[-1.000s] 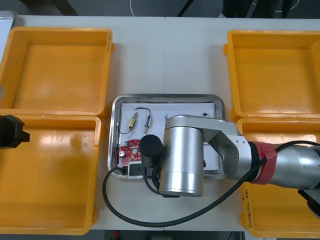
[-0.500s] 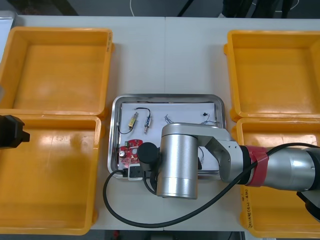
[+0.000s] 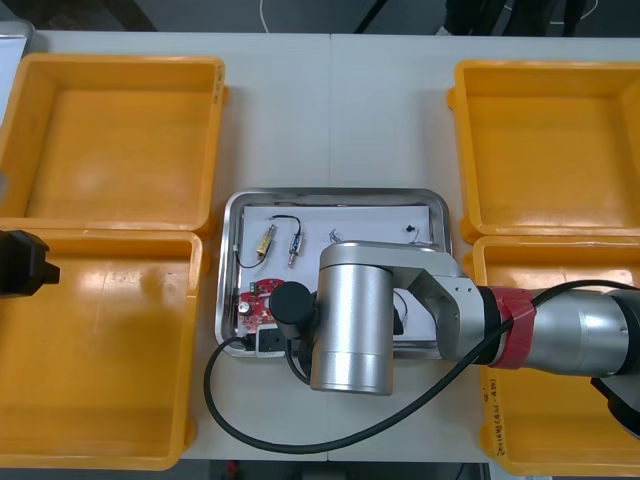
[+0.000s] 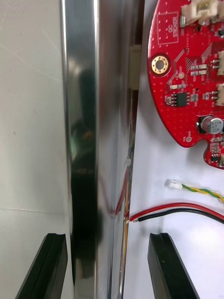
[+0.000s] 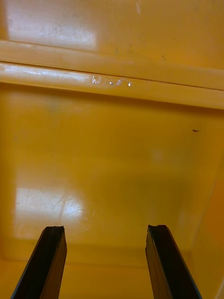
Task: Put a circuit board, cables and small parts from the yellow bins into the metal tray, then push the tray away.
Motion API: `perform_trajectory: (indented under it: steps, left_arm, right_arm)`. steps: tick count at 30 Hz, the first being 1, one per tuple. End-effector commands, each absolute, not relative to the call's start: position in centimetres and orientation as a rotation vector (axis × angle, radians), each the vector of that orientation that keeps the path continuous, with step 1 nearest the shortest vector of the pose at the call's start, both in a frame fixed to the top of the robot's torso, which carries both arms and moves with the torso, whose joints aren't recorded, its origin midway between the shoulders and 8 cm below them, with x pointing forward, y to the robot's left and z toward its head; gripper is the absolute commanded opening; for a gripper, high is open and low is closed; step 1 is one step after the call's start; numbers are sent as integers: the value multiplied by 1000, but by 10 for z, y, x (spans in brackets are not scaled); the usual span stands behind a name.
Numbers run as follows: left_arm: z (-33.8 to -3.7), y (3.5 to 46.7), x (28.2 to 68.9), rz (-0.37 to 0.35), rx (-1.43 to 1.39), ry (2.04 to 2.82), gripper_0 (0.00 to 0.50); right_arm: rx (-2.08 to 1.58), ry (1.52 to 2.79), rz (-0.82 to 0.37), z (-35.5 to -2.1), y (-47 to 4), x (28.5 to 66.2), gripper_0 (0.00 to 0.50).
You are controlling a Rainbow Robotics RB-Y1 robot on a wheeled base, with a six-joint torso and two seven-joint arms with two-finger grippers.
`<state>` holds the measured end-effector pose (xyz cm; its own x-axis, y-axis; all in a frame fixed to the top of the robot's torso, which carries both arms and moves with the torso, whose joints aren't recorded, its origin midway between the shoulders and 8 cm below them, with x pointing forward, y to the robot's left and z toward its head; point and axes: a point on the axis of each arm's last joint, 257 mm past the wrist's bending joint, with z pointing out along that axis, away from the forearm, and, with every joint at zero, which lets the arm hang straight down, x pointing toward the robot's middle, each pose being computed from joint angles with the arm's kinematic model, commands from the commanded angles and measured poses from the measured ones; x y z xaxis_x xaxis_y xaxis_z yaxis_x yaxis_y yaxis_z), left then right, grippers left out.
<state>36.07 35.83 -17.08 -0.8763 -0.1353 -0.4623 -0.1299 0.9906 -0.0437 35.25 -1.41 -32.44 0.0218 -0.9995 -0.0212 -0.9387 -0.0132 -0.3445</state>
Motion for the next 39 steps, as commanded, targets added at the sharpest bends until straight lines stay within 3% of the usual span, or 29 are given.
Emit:
perform_trajectory:
  steps: [1, 3, 5, 8, 9, 10, 11, 39]
  left_arm:
    - [-161, 370, 355, 60, -121, 2642, 500]
    - [-161, 370, 355, 60, -121, 2642, 500]
    - [-161, 370, 355, 60, -121, 2642, 500]
    - [-161, 370, 355, 60, -121, 2642, 500]
    - [-161, 370, 355, 60, -121, 2642, 500]
    - [-161, 370, 355, 60, -121, 2642, 500]
    - [-161, 370, 355, 60, -121, 2642, 500]
    - [-161, 370, 355, 60, -121, 2642, 500]
  right_arm:
    - [-2087, 1897, -338, -307, 6, 346, 500]
    - [-2088, 1898, -341, -307, 5, 346, 493]
    - [-2088, 1899, -342, -307, 4, 346, 445]
    - [-2088, 1902, -340, -307, 4, 345, 227]
    - [-2087, 1903, -340, -307, 5, 345, 105]
    - [-2086, 1904, -340, -307, 5, 345, 29]
    - [-2086, 1904, -340, -307, 5, 345, 3]
    - [-2047, 1880, -447, -280, -5, 386, 0]
